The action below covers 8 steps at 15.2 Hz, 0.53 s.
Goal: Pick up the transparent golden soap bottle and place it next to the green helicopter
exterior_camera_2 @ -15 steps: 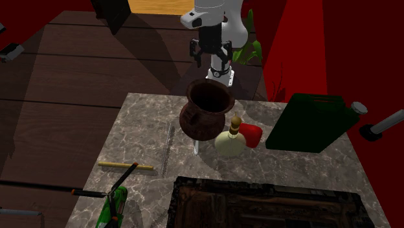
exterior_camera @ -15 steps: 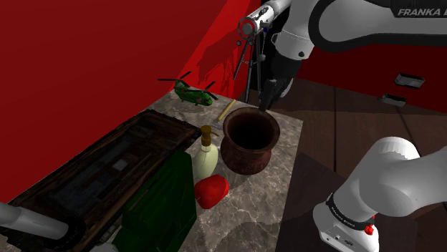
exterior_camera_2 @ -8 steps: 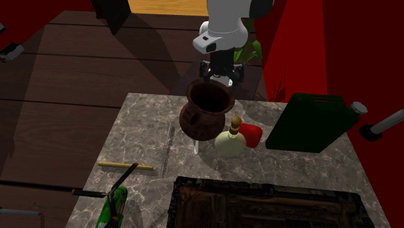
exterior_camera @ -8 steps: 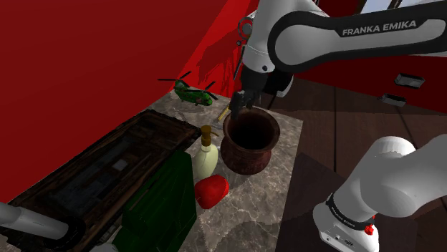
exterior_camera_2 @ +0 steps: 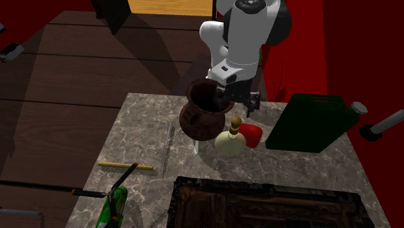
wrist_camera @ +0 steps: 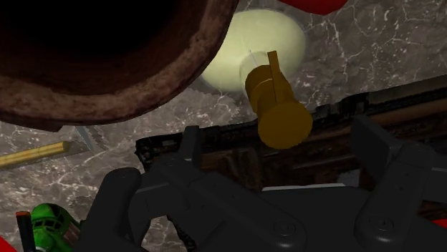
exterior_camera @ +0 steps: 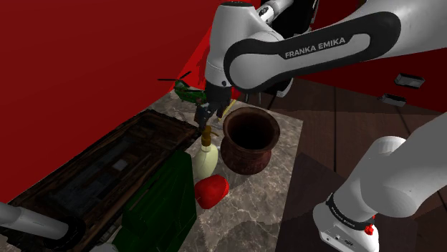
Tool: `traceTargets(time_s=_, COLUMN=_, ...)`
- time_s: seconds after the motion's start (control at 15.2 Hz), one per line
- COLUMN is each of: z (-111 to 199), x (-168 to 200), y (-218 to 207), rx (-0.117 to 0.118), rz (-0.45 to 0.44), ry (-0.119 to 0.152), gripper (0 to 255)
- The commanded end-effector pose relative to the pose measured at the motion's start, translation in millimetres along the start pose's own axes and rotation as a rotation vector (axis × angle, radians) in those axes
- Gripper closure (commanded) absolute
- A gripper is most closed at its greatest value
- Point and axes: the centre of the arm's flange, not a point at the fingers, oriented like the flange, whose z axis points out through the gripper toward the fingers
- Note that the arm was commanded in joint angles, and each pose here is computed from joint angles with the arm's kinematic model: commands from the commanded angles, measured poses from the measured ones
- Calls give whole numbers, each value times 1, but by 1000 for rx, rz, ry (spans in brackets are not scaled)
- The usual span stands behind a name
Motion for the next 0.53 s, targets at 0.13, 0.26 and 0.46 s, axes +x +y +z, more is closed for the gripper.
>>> traceTargets(time_s=0.13, z=20, x=9, y=-11, rx=-1, rz=-5, ry=4, gripper=0)
traceTargets(time_s=0.26, z=30, x=9, y=-11, rx=-1, rz=-5, ry=4, gripper=0)
traceTargets(time_s=0.46, z=49, x=10, y=-11, rx=-1, rz=-5, ry=4, gripper=0)
